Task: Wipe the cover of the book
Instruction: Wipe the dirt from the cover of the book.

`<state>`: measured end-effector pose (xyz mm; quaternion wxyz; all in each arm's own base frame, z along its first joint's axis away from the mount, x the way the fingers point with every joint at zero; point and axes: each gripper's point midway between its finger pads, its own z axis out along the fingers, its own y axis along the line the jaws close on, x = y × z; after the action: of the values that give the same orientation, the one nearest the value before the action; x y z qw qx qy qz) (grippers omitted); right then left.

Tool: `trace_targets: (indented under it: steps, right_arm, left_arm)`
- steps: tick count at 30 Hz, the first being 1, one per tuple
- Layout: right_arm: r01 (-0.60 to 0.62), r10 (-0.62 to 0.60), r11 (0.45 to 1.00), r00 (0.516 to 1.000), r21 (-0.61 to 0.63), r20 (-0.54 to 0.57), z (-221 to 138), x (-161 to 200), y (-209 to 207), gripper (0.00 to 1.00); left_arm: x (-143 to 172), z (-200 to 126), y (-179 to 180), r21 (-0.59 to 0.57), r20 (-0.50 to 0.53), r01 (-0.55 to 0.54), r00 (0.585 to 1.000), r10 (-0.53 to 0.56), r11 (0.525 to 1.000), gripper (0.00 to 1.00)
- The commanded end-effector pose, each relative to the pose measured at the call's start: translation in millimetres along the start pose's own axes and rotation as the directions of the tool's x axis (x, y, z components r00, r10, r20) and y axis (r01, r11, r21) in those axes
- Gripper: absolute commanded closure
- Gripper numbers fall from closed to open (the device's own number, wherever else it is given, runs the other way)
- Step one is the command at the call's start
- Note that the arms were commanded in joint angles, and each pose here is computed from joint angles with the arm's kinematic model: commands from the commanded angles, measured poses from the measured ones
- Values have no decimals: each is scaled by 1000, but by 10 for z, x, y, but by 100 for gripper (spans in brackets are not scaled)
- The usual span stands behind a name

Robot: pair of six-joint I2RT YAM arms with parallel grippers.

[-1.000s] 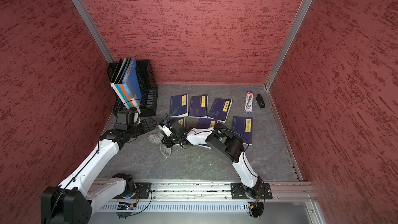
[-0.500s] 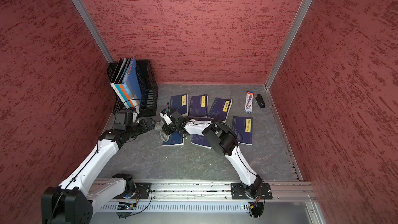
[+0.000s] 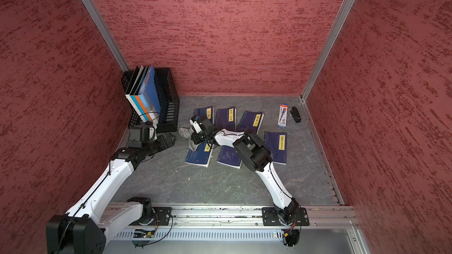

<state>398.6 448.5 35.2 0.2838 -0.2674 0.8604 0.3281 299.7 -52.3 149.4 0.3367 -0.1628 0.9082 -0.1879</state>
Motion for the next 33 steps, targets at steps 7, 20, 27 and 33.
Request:
trace_targets:
  steps: [7,20,27,33]
  right_arm:
    - [-49,42,998,985,-33,-166,-382,1034,173,89]
    - [-18,18,1000,1000,16,-16,-859,552,291,89]
    - [-102,102,989,995,110,2,-952,625,-23,90]
    - [-144,155,964,987,223,-36,-1090,950,-272,90]
  left_arm:
    - [-18,79,-9,21,-2,-4,1000,4,1000,0]
    - [70,131,-179,28,-34,-71,997,72,997,0]
    - [175,213,-324,29,-74,-140,987,141,990,0]
    - [244,297,-429,45,-100,-171,980,175,984,0]
